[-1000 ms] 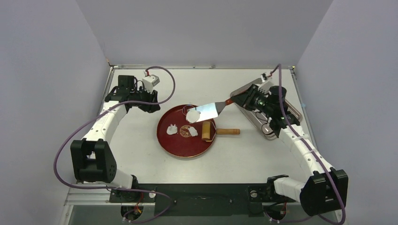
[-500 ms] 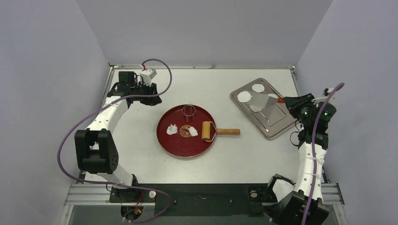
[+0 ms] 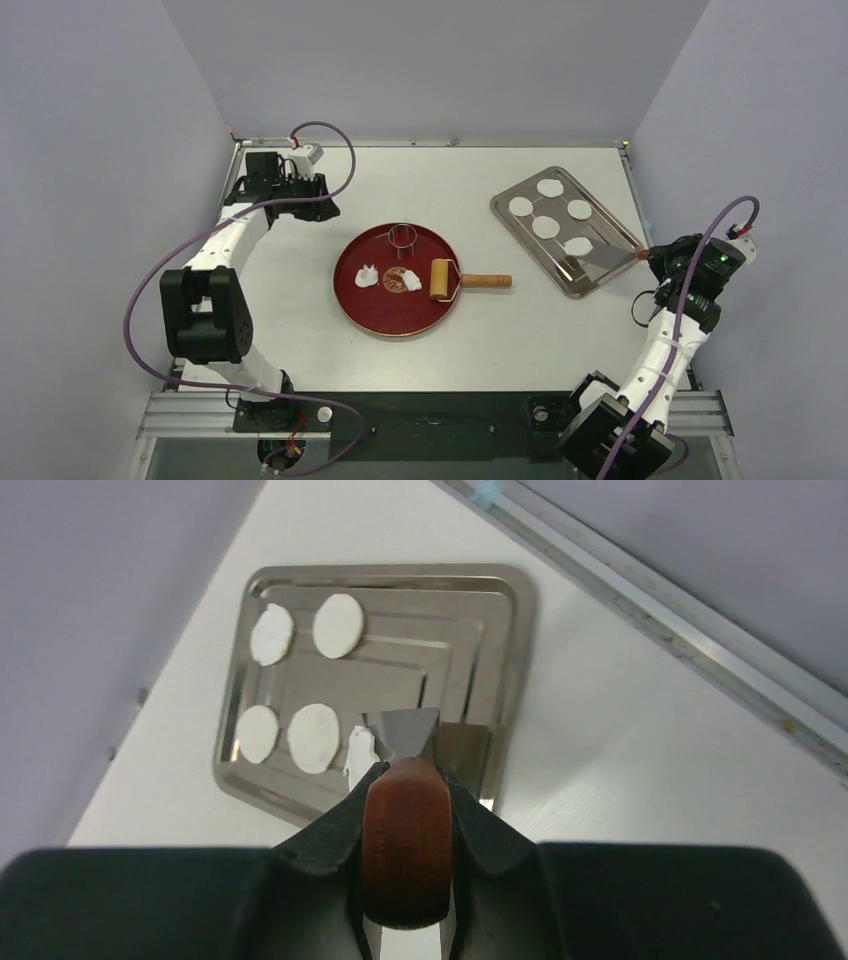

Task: Roll out the dumpling wrappers from the dough
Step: Place the dumpling wrapper on the plate.

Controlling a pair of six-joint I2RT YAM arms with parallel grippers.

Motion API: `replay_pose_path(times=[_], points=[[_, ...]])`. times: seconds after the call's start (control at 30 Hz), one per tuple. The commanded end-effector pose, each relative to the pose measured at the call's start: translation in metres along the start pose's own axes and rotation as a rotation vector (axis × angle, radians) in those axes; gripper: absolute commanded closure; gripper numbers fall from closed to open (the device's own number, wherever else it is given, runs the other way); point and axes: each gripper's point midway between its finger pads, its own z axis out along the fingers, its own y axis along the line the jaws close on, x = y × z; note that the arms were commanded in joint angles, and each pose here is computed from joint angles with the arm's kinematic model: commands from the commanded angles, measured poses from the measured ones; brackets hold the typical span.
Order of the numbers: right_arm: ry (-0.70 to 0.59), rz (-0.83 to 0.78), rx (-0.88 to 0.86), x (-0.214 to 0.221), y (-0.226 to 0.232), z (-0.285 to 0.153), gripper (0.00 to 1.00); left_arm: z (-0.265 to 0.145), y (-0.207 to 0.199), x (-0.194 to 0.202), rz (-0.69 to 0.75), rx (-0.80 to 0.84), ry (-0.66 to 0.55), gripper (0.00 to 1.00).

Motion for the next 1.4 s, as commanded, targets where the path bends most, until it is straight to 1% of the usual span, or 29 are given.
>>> replay_pose_path(times=[0.0,0.1,0.2,0.27,0.33,0.43,0.53,0.63,0.7,0.77,0.8,0.9,1.1,1.27,1.37], points=[[-0.043,-0.113,0.1,-0.025,-0.013,0.001,1.0,-0.013,0.021,-0.025,0.006,-0.048,-0.074,0.68],[-0.015,-0.185,0.132,-0.017,-0.014,0.0,1.0,-0.02,0.028,-0.025,-0.009,-0.053,-0.086,0.68],[-0.004,-0.293,0.112,-0.012,0.001,0.001,1.0,-0.017,0.035,-0.023,-0.05,-0.051,-0.084,0.68],[0.026,-0.377,0.109,-0.003,0.011,0.005,1.0,-0.015,0.037,-0.02,-0.072,-0.045,-0.077,0.68],[0.044,-0.44,0.163,0.0,0.01,0.005,1.0,-0.016,0.038,-0.017,-0.082,-0.041,-0.077,0.68],[0.028,-0.505,0.244,-0.007,0.006,0.001,1.0,-0.02,0.039,-0.02,-0.085,-0.042,-0.091,0.68],[0.015,-0.582,0.22,-0.014,0.019,-0.004,1.0,-0.019,0.038,-0.022,-0.089,-0.032,-0.096,0.68],[0.018,-0.697,0.125,-0.008,0.044,-0.007,1.0,-0.018,0.037,-0.023,-0.088,-0.023,-0.1,0.68],[-0.009,-0.748,0.116,-0.01,0.052,-0.011,1.0,-0.019,0.036,-0.024,-0.087,-0.018,-0.102,0.68],[-0.025,-0.779,0.15,-0.015,0.052,-0.013,1.0,-0.02,0.035,-0.025,-0.085,-0.015,-0.104,0.68],[-0.008,-0.792,0.151,-0.012,0.051,-0.011,1.0,-0.02,0.034,-0.025,-0.084,-0.011,-0.104,0.68],[0.044,-0.808,0.065,0.001,0.063,-0.007,1.0,-0.019,0.032,-0.026,-0.112,-0.004,-0.108,0.68],[-0.027,-0.812,-0.049,-0.007,0.093,-0.016,1.0,-0.021,0.03,-0.026,-0.113,0.003,-0.112,0.68],[-0.016,-0.787,-0.114,0.0,0.105,-0.012,1.0,-0.021,0.029,-0.027,-0.117,0.008,-0.115,0.68],[-0.017,-0.773,-0.102,0.001,0.104,-0.008,1.0,-0.021,0.027,-0.027,-0.119,0.016,-0.114,0.68]])
